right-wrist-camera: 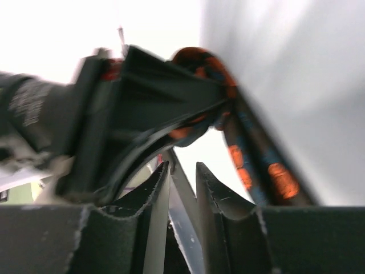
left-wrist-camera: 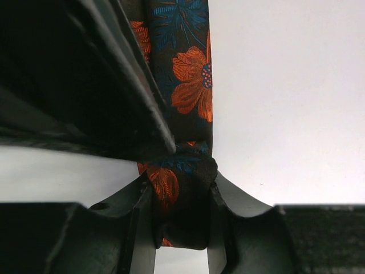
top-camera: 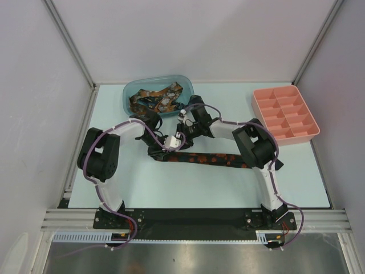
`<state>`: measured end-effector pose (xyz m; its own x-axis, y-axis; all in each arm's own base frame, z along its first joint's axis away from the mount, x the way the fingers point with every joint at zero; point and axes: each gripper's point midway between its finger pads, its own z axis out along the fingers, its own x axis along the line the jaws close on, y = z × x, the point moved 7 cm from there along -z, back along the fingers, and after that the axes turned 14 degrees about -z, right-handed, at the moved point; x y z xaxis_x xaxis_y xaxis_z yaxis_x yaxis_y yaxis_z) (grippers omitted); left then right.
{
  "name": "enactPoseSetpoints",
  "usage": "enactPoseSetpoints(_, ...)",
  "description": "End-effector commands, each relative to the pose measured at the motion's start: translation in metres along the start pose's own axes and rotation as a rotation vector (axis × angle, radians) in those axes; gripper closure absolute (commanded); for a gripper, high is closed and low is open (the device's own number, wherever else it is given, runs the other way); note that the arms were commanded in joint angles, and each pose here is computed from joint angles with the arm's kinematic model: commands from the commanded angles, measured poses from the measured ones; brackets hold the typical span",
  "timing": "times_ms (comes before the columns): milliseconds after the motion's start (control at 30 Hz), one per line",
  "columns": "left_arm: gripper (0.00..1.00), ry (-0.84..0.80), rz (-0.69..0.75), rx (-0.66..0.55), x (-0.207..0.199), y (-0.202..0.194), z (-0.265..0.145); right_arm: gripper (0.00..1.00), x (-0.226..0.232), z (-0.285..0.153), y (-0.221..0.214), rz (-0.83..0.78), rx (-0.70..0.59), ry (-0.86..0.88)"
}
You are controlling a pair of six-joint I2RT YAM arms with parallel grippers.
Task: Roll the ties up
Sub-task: Roll the tie at the center of the board.
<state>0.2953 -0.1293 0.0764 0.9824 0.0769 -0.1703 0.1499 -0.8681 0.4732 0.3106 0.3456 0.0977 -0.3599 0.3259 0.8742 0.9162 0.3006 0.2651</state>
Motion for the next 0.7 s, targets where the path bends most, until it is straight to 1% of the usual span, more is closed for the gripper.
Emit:
enactPoseSetpoints(0,0.68,-0.009,-0.022,0.075,0.003,-0.011,0.007,0.69,0.032,-0.005,0.004,-0.06,-0.031,0.087)
enactPoseSetpoints(233,0.66,-0.009,-0.022,0.076,0.002,-0.012,0.007,0.68,0.018,0.013,0.005,0.056,-0.054,0.085)
enactPoseSetpoints(333,0.66,-0.009,-0.022,0.075,0.002,-0.012,0.007,0.65,0.015,0.016,0.004,0.064,-0.055,0.082)
enactPoseSetpoints(367,0.66,-0.009,-0.022,0.075,0.002,-0.011,0.007,0.63,0.014,0.017,0.004,0.076,-0.055,0.081)
enactPoseSetpoints(467,0.66,-0.01,-0.021,0.077,0.002,-0.012,0.007,0.63,0.01,0.021,0.001,0.106,-0.058,0.077)
enactPoseSetpoints(633,0.66,-0.01,-0.023,0.076,0.002,-0.012,0.007,0.62,0.008,0.028,0.001,0.097,-0.069,0.081)
enactPoseSetpoints(667,0.66,-0.01,-0.023,0.075,0.002,-0.012,0.007,0.6,0.006,0.03,0.001,0.096,-0.071,0.08)
